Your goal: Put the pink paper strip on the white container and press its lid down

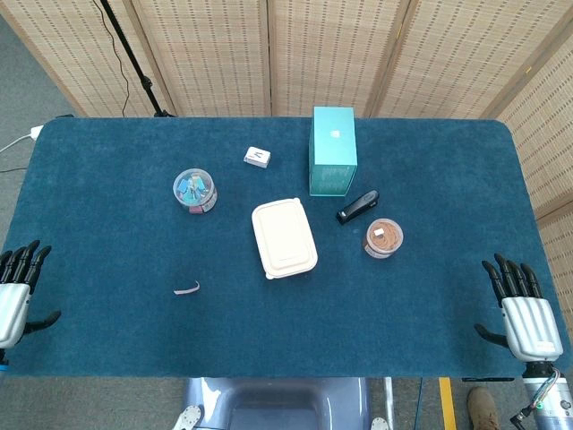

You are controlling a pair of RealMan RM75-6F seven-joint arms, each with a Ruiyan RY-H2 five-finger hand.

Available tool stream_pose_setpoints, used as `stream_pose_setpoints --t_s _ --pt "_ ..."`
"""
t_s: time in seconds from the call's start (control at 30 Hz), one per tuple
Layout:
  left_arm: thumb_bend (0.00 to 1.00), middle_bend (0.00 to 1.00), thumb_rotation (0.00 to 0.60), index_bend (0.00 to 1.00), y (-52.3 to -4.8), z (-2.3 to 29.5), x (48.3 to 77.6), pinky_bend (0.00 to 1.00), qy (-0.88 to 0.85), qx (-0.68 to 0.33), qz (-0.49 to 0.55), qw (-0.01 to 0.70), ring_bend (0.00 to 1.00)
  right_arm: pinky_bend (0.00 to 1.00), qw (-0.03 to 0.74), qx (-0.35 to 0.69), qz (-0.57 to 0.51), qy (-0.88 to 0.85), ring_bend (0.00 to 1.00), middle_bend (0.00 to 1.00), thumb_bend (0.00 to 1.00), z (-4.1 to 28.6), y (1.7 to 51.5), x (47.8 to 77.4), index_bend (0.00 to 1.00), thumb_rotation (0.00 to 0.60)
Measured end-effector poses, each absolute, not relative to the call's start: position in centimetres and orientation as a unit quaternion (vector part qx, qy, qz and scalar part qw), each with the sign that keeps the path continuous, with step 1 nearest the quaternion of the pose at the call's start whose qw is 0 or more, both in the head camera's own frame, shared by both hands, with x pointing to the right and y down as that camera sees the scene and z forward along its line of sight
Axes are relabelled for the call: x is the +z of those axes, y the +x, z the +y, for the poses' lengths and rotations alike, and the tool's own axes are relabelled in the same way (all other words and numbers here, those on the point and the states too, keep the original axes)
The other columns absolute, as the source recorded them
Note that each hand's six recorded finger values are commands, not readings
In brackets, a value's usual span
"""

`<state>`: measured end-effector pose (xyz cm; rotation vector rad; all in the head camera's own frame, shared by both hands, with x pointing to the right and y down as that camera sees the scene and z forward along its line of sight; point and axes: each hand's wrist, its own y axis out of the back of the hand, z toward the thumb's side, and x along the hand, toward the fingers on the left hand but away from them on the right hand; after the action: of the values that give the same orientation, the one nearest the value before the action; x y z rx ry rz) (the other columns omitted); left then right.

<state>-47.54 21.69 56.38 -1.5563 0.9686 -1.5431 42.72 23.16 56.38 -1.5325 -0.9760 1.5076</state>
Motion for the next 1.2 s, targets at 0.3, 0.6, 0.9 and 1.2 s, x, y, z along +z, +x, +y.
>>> stream_pose_setpoints --t_s 0.3,0.6,0.9,1.2 --pt "0.05 0.0 0.6 0.0 -47.0 21.8 56.9 0.0 -0.622 -0.594 0.363 0.357 0.0 0.0 0.378 0.59 -0.383 -0.602 0.0 0.0 0.0 23.2 42.6 56.4 0.0 0.6" --pt "0.07 0.0 0.6 0.39 -42.7 20.7 59.7 0.0 -0.689 -0.557 0.321 0.335 0.0 0.0 0.37 0.585 -0.394 -0.605 0.0 0.0 0.0 23.1 43.0 55.8 0.0 0.6" --pt "0.18 0.0 0.6 0.4 -36.9 20.2 63.3 0.0 -0.71 -0.552 0.288 0.329 0.0 0.0 0.363 0.58 -0.401 -0.609 0.0 0.0 0.0 23.0 43.2 55.4 0.0 0.6" --pt "0.28 0.0 0.6 0.4 -34.0 19.9 66.6 0.0 -0.71 -0.564 0.292 0.306 0.0 0.0 0.354 0.579 -0.406 -0.612 0.0 0.0 0.0 22.8 43.6 55.4 0.0 0.6"
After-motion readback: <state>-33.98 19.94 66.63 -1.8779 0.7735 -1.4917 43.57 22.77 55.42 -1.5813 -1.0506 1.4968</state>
